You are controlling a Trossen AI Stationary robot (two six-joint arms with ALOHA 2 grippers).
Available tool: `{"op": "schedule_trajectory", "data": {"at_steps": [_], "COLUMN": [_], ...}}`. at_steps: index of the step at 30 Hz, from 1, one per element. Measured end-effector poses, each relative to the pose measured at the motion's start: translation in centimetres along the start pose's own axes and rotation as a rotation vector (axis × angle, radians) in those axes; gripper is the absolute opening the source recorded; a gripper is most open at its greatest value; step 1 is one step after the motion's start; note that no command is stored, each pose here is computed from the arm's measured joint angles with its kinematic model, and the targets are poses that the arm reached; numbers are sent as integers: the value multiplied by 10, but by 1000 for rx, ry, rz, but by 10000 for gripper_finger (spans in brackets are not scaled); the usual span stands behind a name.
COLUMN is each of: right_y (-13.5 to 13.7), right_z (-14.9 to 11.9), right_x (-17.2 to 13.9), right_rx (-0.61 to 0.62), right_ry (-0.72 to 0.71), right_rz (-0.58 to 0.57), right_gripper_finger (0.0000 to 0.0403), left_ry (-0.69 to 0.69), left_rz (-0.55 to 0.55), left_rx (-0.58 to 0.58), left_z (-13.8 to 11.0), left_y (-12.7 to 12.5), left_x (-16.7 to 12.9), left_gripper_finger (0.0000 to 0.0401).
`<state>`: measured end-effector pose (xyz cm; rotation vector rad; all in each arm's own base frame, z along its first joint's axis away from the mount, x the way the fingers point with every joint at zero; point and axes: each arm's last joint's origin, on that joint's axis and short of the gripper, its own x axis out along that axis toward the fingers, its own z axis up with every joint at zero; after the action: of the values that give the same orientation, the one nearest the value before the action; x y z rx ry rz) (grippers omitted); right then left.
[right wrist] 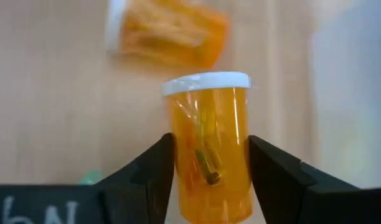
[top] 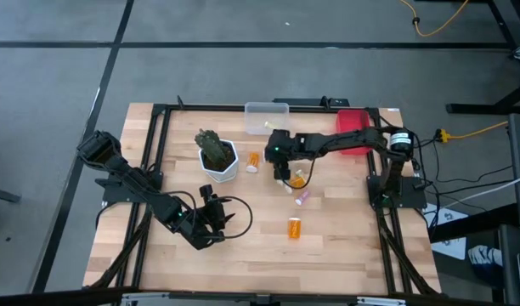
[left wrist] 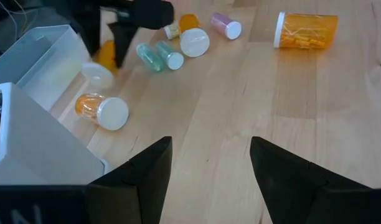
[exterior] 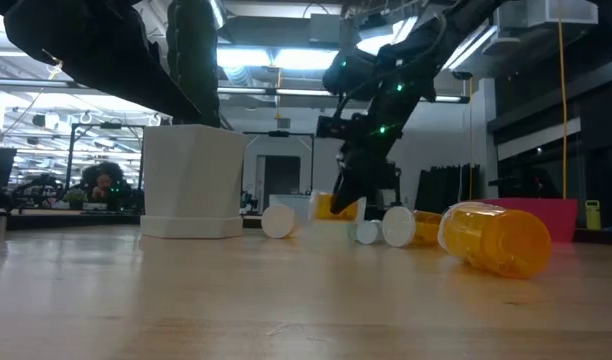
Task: Pick and place medicine bottles into bin by pill shape (circle, oval)
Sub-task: Put the large orange pill bottle into the red bin
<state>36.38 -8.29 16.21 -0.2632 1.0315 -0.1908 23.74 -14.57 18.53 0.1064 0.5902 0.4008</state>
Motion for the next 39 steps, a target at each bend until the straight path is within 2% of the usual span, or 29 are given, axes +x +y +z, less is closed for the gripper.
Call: {"op": "schedule_trajectory", "data": {"at_steps": [5,11,18,23,30,34,39], "right_y": [-8,-19,-27,-27,-35,-44,-50], "right_z": [2,-8,-41,-61,-76,-89,-121], "right_x": [-28,-76,-135,-164,-177,-172,-152], "right_rx": [85,194,374,557,655,696,730], "right_ry": [8,104,285,331,371,439,570], "right_rz": [-82,-267,-527,-638,-807,-842,-844], "right_gripper_finger": [176,176,175,174,173,173,173], "left_ry": [0,-1,-1,-2,-4,-4,-4], "left_rz": [0,-1,-2,-2,-3,-3,-3], "left_rx": [-1,-5,-5,-6,-9,-9,-8], "left_z": [0,0,0,0,1,1,1], "left_y": [0,0,0,0,0,0,0], "left_x": [0,0,0,0,0,0,0], "left_gripper_finger": [211,211,211,211,211,211,211]}}
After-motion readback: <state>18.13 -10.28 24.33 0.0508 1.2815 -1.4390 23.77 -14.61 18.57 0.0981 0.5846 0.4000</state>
